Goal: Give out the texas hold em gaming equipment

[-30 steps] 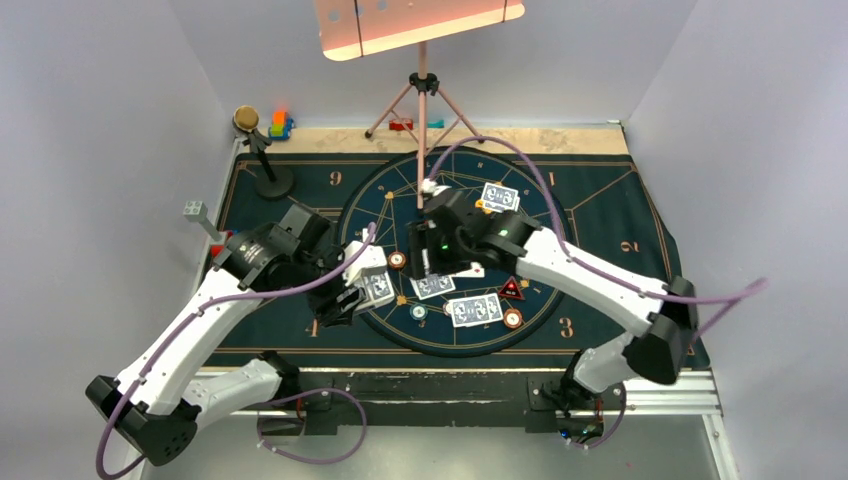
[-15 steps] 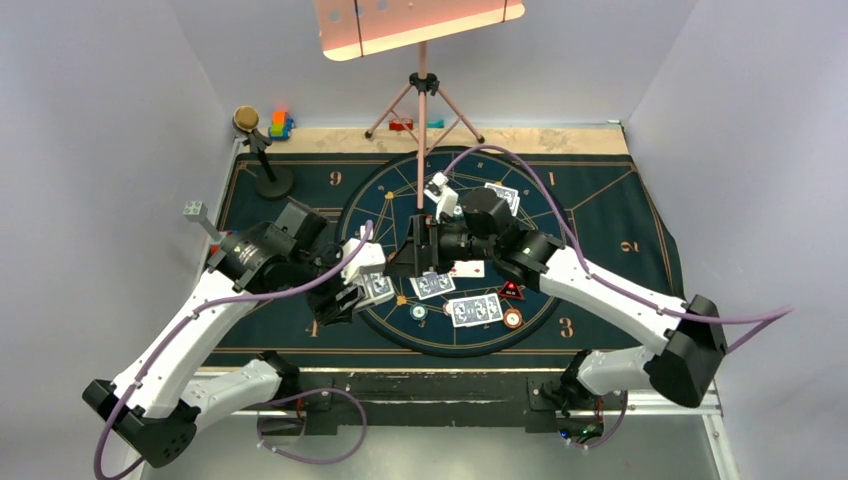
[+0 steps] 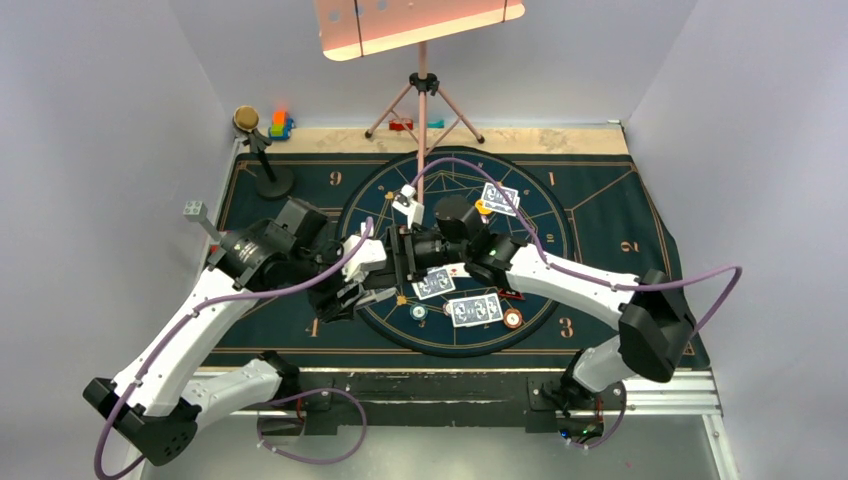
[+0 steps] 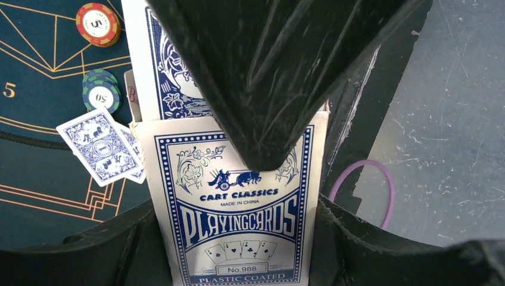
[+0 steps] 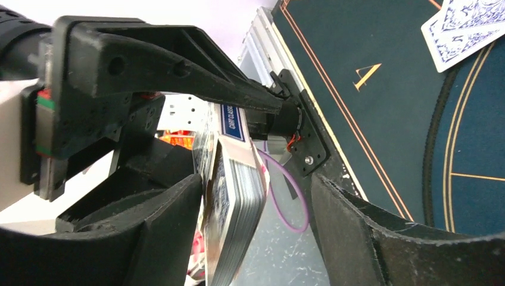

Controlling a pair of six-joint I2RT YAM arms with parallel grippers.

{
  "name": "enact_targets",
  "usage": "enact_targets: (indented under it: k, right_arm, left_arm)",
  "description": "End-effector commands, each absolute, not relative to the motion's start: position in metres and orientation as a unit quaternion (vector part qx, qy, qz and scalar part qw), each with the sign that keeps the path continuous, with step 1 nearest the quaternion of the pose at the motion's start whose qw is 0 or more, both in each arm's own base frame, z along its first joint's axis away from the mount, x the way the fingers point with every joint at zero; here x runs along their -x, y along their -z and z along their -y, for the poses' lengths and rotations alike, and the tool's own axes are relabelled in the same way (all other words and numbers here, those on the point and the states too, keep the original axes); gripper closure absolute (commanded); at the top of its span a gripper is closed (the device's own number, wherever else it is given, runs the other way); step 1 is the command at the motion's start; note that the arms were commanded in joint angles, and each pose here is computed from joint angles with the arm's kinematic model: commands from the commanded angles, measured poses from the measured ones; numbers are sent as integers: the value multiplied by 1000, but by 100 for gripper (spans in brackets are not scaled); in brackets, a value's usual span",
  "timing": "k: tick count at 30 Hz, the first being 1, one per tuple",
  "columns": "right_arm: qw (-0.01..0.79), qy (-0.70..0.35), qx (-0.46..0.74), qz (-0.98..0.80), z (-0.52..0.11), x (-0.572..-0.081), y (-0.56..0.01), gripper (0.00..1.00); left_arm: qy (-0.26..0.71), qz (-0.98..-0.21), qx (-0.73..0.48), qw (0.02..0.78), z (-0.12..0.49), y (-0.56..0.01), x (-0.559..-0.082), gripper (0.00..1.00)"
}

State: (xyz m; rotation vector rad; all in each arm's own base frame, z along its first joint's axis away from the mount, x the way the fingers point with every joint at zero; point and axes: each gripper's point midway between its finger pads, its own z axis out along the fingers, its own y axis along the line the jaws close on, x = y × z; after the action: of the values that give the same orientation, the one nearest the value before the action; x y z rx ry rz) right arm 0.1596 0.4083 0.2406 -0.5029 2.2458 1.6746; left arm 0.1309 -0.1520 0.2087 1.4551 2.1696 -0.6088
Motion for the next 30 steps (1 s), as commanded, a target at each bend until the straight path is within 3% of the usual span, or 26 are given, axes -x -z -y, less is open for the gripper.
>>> enact_targets:
  k: [1,5,9,10,12,13,18,26,30]
  right_arm:
    - [153,-620,198,-744,-419,-154,-272,33]
    - [154,-620,196,-743,-418,-154,-272,49]
    - [153,-625,193,-741,-414,-150,-274,74]
    - [152,-628,192,-739,-413,-148,-275,79]
    - [149,-628,188,-740,-409,-146,-274,84]
    - [147,-627,186,-742,-407,-145,-272,85]
    - [137,-605,172,-765,-391,-147,-246,87]
    - [96,-519,148,-836,-390,-161,-144,86]
    - [91,-508,144,-844,-400,-167,-120,85]
  left_arm:
    - [229,-779,-523,259,160,-224,-140,85]
    - [229,-780,-522,257,161,-223,-140,81]
    - [230,-782,-521,254,160,-222,-139,61]
    - [229,-782,-521,254,160,-222,-138,49]
    - [225,-783,-521,255,158,-222,-138,14]
    - [224,-784,-521,254,156,-222,-137,2]
    - [211,-786,-516,266,149,-231,-134,0]
    - [152,-794,-502,308,124,-252,-136,0]
    - [125,-810,-474,321,115,-246,-147,0]
